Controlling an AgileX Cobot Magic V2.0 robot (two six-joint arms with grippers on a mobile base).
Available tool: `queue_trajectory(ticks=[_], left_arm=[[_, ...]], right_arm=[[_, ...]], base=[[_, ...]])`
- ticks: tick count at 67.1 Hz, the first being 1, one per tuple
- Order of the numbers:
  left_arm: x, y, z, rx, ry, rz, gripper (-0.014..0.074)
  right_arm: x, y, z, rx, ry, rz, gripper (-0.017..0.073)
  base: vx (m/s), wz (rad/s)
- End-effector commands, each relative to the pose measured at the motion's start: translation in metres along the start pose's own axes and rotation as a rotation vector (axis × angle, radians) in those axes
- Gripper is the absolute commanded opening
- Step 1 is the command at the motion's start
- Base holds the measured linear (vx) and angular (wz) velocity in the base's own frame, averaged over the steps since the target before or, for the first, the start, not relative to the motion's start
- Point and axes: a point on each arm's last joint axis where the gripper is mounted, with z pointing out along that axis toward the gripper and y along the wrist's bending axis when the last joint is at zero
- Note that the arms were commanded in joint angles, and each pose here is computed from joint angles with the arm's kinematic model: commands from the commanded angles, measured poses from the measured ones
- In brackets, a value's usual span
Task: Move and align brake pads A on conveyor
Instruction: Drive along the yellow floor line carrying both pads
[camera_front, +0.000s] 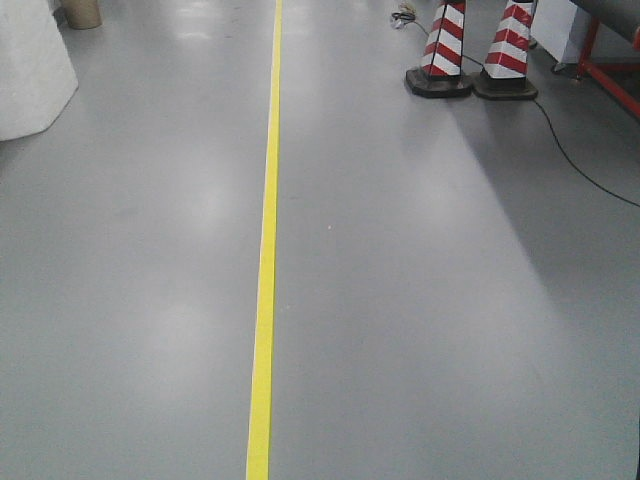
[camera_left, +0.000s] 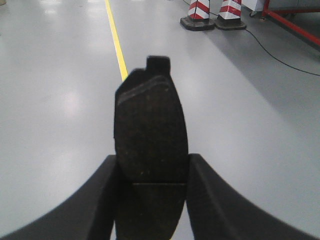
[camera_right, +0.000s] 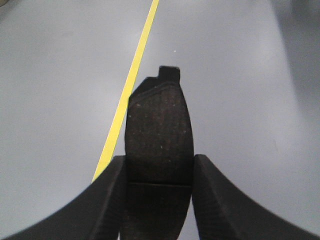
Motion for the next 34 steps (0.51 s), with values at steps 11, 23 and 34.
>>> queue_trajectory(ticks=[11, 23, 34], left_arm=[[-0.0157, -0.002, -0.0038, 0.021, -0.103, 0.004, -0.0006], [-0.0157, -0.002, -0.0038, 0.021, -0.103, 0.004, -0.0006], [-0.0157, -0.002, -0.0038, 0.021, -0.103, 0.004, -0.0006]], right_arm=[[-0.0154, -0.0005, -0.0051, 0.01, -0.109, -0.009, -0.0004], [-0.0154, -0.0005, -0.0051, 0.01, -0.109, -0.009, -0.0004], [-0.0155, -0.0006, -0.0051, 0.01, -0.11, -0.009, -0.0004]], base=[[0.73, -0.02], [0.74, 0.02], [0.74, 0.04]])
